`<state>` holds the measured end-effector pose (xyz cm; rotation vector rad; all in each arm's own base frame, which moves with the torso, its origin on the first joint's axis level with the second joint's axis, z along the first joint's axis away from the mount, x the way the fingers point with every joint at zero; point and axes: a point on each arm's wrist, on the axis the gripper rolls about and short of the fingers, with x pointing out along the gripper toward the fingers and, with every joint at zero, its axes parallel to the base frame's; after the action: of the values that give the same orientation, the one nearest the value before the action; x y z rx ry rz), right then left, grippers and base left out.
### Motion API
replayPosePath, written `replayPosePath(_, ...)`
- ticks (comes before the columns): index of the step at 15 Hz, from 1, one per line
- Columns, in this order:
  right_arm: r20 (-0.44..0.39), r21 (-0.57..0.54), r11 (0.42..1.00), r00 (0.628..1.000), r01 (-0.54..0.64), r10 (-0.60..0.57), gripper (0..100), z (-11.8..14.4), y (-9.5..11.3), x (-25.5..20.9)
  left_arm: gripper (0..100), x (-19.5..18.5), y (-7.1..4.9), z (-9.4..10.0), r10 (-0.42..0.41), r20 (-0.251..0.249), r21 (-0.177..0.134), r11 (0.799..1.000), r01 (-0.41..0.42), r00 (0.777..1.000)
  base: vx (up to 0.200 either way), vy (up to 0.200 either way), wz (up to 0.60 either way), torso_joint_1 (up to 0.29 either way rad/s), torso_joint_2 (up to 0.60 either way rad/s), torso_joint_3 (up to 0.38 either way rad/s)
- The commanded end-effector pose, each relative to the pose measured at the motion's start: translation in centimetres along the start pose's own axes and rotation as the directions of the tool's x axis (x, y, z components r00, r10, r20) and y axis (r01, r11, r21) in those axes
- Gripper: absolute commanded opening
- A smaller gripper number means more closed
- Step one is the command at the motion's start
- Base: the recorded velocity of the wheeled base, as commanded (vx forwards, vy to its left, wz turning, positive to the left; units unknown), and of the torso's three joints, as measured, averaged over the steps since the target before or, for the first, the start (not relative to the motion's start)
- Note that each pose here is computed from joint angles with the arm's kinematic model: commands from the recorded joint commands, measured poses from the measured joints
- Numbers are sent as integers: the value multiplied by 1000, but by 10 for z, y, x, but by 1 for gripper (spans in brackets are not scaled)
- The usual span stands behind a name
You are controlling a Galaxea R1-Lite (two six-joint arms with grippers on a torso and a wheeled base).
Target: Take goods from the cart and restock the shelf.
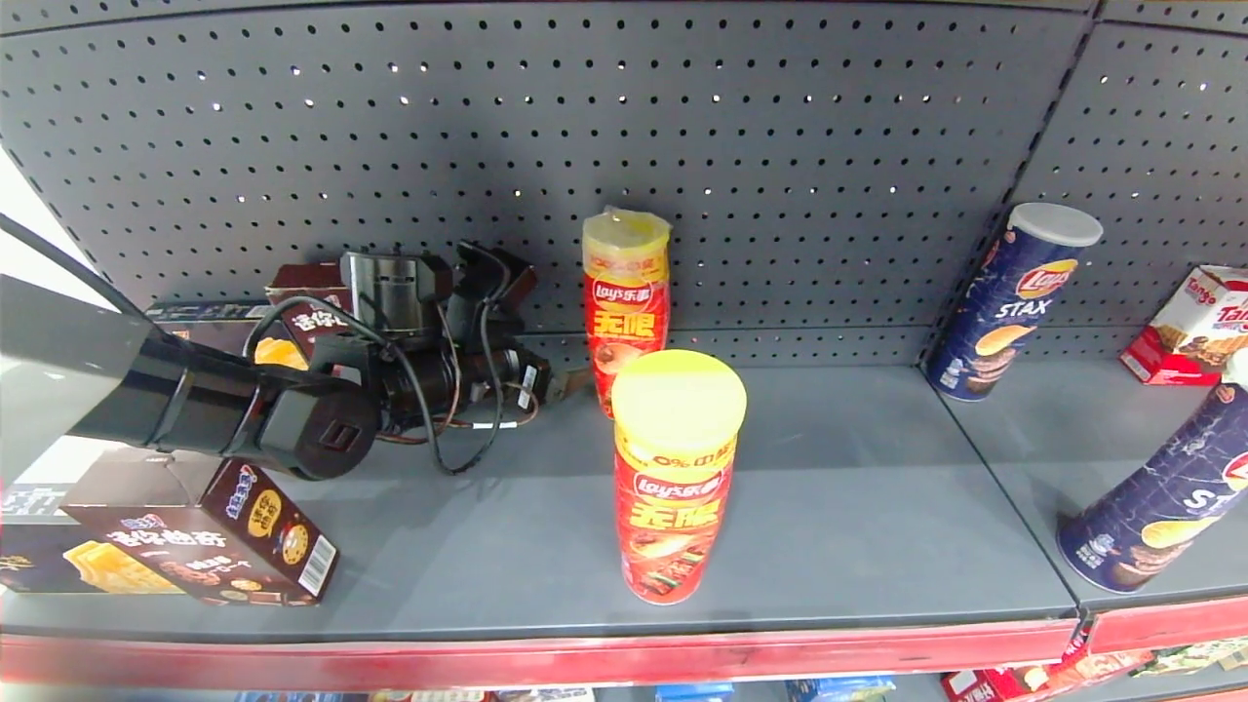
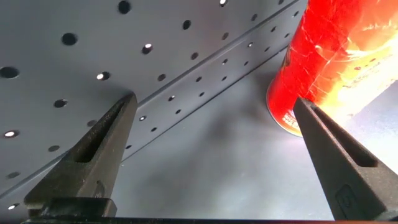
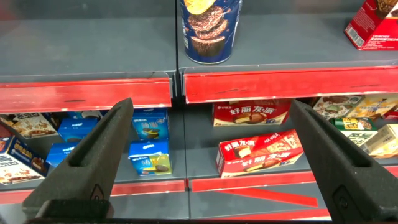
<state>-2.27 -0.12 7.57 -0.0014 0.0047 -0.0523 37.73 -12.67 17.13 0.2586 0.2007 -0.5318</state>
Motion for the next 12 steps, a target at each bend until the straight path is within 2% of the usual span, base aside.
replayPosePath(1, -1, 0, 1000, 1000, 0, 0, 100, 0, 0, 0, 100, 1, -1, 1, -4, 4, 1, 1000, 4, 1000, 0, 0, 0, 0, 0, 0)
replayPosePath(7, -1, 0, 1000, 1000, 0, 0, 100, 0, 0, 0, 100, 3, -3, 2, -7, 9, 5, 1000, 7, 1000, 0, 0, 0, 0, 0, 0)
replayPosePath(9, -1, 0, 1000, 1000, 0, 0, 100, 0, 0, 0, 100, -5, 2, 14, 18, 73, 20, 1000, -19, 997, 0, 0, 0, 0, 0, 0)
replayPosePath(10, -1, 0, 1000, 1000, 0, 0, 100, 0, 0, 0, 100, -8, 2, 18, 23, 87, 24, 999, -25, 996, 0, 0, 0, 0, 0, 0)
replayPosePath(12, -1, 0, 1000, 1000, 0, 0, 100, 0, 0, 0, 100, -24, 2, 43, 72, 166, 32, 996, -78, 983, 0, 0, 0, 0, 0, 0)
